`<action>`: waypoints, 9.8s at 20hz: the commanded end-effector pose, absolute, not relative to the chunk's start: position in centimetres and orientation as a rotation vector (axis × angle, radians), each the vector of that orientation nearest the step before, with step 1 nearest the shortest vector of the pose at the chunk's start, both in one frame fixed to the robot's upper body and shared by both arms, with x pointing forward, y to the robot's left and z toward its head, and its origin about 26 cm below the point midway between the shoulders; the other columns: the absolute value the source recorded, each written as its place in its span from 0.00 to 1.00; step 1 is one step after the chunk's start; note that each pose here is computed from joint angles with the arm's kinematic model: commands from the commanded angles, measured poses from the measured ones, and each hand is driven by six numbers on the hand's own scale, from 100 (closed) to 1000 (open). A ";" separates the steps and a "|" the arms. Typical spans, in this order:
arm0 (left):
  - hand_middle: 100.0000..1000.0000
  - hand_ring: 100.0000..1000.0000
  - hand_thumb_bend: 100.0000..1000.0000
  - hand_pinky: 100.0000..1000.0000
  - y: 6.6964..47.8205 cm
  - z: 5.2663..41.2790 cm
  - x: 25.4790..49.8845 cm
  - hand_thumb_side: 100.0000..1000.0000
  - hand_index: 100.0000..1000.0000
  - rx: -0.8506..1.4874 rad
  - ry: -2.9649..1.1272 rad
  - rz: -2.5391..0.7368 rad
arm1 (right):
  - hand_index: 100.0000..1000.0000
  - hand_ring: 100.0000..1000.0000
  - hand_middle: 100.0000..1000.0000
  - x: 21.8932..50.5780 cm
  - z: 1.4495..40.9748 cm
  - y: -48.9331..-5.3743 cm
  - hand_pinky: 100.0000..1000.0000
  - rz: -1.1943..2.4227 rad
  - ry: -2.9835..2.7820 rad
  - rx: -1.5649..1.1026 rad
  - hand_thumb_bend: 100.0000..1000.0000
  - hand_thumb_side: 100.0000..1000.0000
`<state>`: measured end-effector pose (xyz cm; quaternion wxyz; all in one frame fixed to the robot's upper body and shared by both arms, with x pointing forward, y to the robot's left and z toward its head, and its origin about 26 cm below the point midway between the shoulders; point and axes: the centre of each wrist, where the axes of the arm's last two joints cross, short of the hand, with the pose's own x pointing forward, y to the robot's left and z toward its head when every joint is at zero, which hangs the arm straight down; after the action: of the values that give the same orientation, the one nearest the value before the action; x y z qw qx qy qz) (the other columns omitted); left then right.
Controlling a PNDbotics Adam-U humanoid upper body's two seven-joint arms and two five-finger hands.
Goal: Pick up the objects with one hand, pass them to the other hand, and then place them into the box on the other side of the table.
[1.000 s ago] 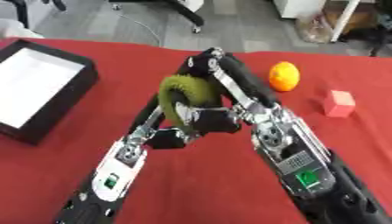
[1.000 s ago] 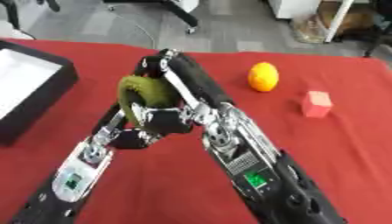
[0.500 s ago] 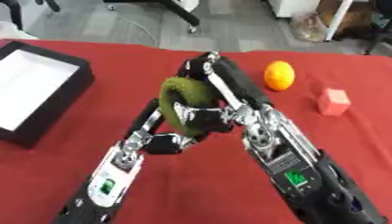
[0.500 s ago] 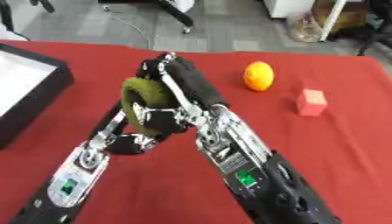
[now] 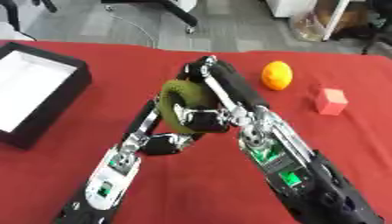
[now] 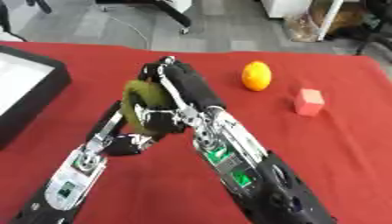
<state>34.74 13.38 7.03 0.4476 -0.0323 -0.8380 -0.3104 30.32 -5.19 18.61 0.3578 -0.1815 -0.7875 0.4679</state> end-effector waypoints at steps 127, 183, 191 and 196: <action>0.74 0.70 0.52 0.73 23.7 10.3 31.7 0.70 0.86 0.270 -2.005 -0.453 | 0.84 0.63 0.70 42.1 6.6 -32.8 0.71 0.709 -1.059 -1.181 0.29 0.45; 0.79 0.77 0.67 0.76 15.3 7.3 34.4 0.48 0.89 0.445 -2.288 -0.572 | 0.51 0.38 0.36 27.9 19.1 -6.0 0.51 0.628 -1.881 0.303 0.00 0.13; 0.79 0.76 0.61 0.76 15.2 7.2 34.2 0.50 0.88 0.442 -2.300 -0.508 | 0.50 0.37 0.35 28.0 18.1 -5.6 0.50 0.627 -1.801 0.345 0.00 0.10; 0.78 0.75 0.57 0.75 15.3 7.1 34.2 0.50 0.88 0.444 -2.300 -0.469 | 0.50 0.37 0.35 28.2 17.3 -5.5 0.50 0.603 -1.766 0.343 0.00 0.09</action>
<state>34.04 15.60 6.29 0.3771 0.1781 -0.8874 -0.1967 28.17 -5.53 17.29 0.5812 0.1469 -0.7575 0.2586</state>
